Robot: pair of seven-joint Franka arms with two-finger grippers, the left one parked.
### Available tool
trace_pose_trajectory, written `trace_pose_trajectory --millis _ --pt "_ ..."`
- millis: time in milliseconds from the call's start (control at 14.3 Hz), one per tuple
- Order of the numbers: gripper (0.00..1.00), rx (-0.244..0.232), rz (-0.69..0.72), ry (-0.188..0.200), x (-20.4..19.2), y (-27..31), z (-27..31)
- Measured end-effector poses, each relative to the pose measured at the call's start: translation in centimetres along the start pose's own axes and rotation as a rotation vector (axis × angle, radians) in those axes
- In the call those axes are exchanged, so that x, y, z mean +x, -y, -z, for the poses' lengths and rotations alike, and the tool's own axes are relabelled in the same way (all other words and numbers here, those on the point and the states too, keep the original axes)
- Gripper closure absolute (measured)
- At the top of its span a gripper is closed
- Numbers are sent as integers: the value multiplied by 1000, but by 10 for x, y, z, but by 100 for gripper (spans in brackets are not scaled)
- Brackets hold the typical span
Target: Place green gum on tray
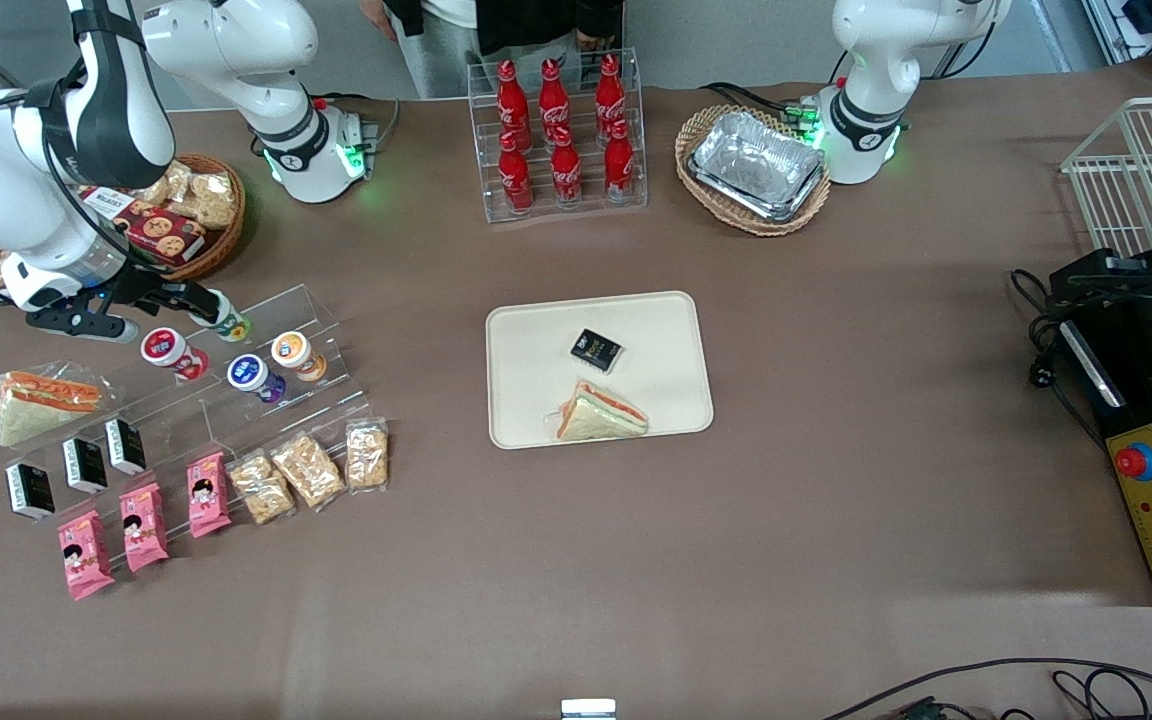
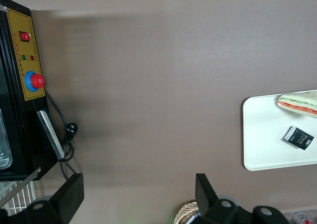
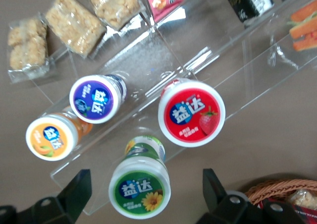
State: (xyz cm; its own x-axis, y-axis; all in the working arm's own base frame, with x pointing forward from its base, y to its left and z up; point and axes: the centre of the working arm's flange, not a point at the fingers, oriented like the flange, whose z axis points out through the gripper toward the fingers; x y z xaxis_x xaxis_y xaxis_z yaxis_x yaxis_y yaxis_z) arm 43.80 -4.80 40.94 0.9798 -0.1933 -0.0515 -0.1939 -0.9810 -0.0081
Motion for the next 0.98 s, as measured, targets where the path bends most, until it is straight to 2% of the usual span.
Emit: trace_pose_trajectory --millis 490,979 --pt "0 -3 -28 28 -9 1 -16" --pt "0 -1 -40 14 -15 3 -35"
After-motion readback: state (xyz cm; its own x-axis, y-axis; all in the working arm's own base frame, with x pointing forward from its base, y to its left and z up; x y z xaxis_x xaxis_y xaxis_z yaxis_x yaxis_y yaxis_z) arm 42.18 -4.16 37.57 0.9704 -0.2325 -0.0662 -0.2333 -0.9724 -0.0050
